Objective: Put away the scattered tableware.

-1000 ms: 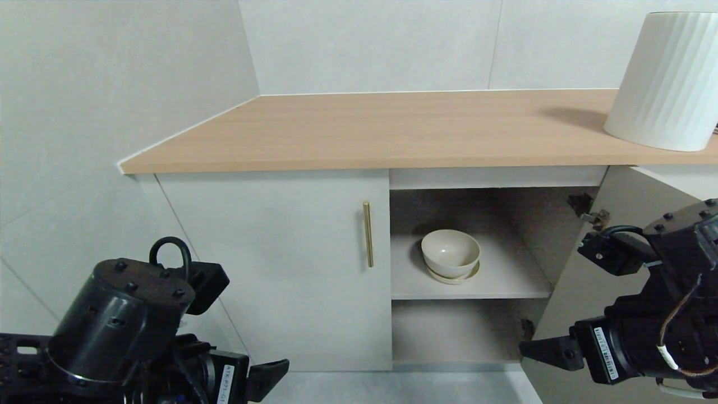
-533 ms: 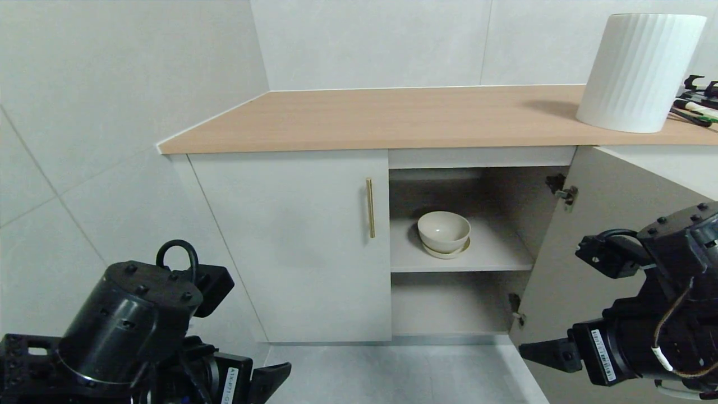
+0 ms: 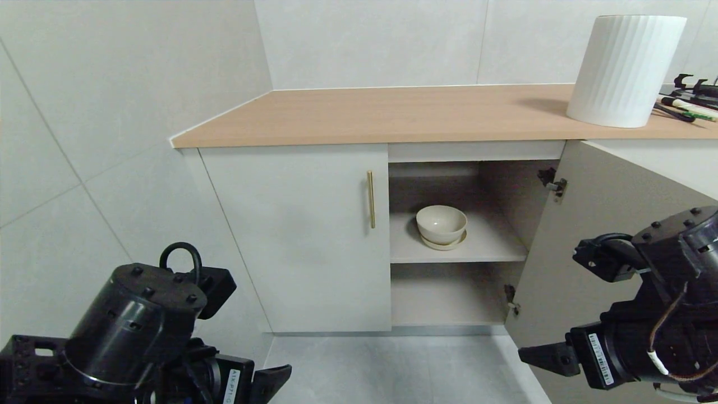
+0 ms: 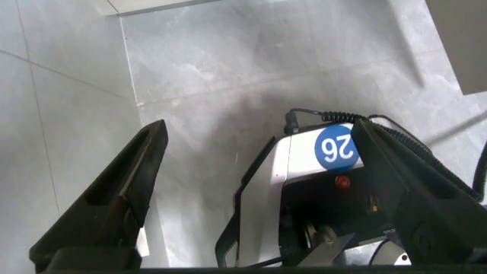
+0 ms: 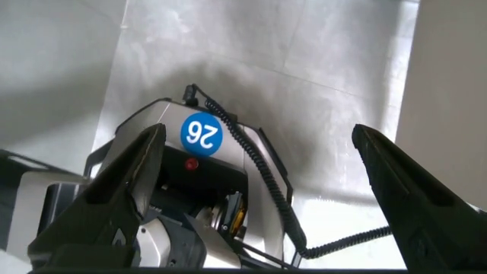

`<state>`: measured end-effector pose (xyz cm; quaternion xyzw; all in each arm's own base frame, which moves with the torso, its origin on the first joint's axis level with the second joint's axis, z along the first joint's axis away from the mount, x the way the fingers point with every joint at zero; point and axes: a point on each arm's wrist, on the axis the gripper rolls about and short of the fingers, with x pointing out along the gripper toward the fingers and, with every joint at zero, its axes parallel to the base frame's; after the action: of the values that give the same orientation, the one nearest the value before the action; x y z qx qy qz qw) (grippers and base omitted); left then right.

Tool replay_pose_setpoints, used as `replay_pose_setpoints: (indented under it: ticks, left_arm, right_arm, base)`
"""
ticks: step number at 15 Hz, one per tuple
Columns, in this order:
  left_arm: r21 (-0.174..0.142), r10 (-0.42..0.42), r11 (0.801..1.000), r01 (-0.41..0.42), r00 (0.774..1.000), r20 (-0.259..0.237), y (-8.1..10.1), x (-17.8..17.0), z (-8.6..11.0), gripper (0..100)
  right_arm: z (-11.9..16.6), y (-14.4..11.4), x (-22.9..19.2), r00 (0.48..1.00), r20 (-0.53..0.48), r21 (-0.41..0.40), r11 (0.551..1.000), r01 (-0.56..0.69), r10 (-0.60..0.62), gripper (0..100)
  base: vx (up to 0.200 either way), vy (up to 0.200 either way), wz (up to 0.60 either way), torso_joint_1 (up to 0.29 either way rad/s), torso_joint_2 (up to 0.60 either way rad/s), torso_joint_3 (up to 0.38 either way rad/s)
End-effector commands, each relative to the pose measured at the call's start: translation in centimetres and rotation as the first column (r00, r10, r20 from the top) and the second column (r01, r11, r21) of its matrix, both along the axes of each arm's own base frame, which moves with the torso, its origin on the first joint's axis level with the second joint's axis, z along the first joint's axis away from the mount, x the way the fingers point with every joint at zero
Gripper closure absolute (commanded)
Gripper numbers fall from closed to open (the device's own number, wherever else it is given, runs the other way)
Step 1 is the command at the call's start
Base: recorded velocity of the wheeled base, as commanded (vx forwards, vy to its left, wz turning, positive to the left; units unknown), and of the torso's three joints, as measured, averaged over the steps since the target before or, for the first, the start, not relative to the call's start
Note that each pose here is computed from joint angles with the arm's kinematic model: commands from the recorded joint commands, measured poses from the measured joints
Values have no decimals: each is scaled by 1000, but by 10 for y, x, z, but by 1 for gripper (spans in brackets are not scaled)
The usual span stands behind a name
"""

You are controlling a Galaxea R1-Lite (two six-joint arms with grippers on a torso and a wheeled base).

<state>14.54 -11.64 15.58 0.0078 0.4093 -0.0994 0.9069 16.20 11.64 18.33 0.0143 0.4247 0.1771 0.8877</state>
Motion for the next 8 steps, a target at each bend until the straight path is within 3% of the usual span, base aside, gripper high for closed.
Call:
replay_pose_setpoints:
  ticks: [1,3,8]
  left_arm:
    - [3,0,1000,0,1000,-3,-1,1,-1,0]
    - [5,0,1000,0,1000,-2,-1,1,-1,0]
    - [7,0,1000,0,1000,-4,-1,1,-1,0]
  right_arm:
    - [-1,0,0,1000,-4,-3,1000,0,0,0]
    - [-2,-1,-2,1000,-23,-18,1000,-3,3,0]
    - [0,-9,-15,996,-53,-93,993,-71,66,0]
  base:
    - [0,0,0,0,0,0]
    - [0,0,0,0,0,0]
    - [0,-200,0,5,0,0]
